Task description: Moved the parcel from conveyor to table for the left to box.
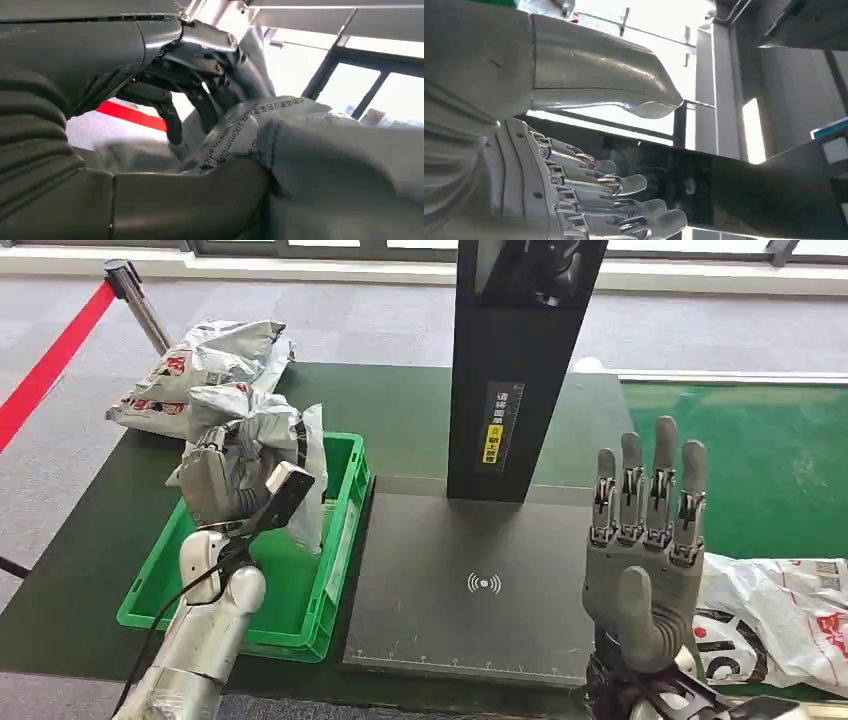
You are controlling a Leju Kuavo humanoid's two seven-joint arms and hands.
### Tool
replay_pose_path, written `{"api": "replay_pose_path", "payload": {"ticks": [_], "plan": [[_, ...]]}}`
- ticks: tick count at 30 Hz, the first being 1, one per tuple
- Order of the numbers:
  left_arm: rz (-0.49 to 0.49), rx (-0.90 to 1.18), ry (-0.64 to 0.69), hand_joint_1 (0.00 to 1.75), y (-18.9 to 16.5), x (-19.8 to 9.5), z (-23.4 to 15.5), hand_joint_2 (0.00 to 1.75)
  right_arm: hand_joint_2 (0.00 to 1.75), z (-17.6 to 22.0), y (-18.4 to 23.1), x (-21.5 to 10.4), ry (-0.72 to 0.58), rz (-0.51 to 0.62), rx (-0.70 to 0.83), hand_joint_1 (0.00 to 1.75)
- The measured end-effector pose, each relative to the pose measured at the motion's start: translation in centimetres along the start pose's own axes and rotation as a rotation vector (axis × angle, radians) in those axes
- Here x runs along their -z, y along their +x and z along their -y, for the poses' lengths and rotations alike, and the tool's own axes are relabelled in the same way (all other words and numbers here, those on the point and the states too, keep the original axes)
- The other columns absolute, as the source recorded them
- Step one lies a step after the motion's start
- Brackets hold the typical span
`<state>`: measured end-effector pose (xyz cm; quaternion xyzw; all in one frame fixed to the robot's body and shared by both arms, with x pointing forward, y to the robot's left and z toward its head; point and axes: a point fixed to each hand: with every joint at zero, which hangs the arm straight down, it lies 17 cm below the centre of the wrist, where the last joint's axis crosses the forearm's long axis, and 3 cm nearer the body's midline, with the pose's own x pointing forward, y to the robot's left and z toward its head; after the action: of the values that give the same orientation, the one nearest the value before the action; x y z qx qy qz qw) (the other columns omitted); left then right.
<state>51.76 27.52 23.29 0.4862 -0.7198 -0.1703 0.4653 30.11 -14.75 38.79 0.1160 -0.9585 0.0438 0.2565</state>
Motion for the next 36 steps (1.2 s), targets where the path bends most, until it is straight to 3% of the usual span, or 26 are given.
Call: {"api": "replay_pose_path", "payload": {"ticks": [11, 17, 27, 28, 29, 30, 32, 36], "plan": [[-0.020, -0.067, 0.105, 0.00, -0.4, -0.2, -2.2, 0.00, 1.75, 0.2, -0.7, 0.9, -0.003, -0.012, -0.051, 0.00], [0.019, -0.017, 0.132, 0.00, 0.3, -0.2, -3.0, 0.00, 1.75, 0.2, -1.0, 1.1, -0.005, -0.016, -0.059, 0.00], [0.007, -0.021, 0.198, 0.00, -0.2, -0.5, -5.0, 0.00, 1.75, 0.3, -3.1, 0.8, 0.007, -0.090, -0.152, 0.00], [0.016, -0.040, 0.206, 0.00, 0.0, -0.6, -5.2, 0.00, 0.00, 0.4, -3.5, 0.8, 0.007, -0.108, -0.172, 0.00], [0.026, -0.069, 0.225, 0.00, 0.2, -0.7, -5.7, 0.00, 0.00, 0.6, -4.3, 0.7, 0.007, -0.140, -0.201, 0.00], [0.039, -0.116, 0.227, 0.00, 0.4, -0.8, -5.9, 0.00, 1.75, 1.1, -5.3, 0.4, 0.000, -0.184, -0.255, 0.00], [0.070, -0.358, 0.174, 0.00, 1.4, -2.3, -5.9, 0.00, 1.75, 4.7, -9.7, -1.6, -0.007, -0.362, -0.532, 0.00], [-0.140, -1.129, 0.225, 0.00, 0.3, -5.6, -7.7, 0.00, 1.75, 14.6, -14.1, -6.4, 0.022, -0.546, -0.943, 0.00]]}}
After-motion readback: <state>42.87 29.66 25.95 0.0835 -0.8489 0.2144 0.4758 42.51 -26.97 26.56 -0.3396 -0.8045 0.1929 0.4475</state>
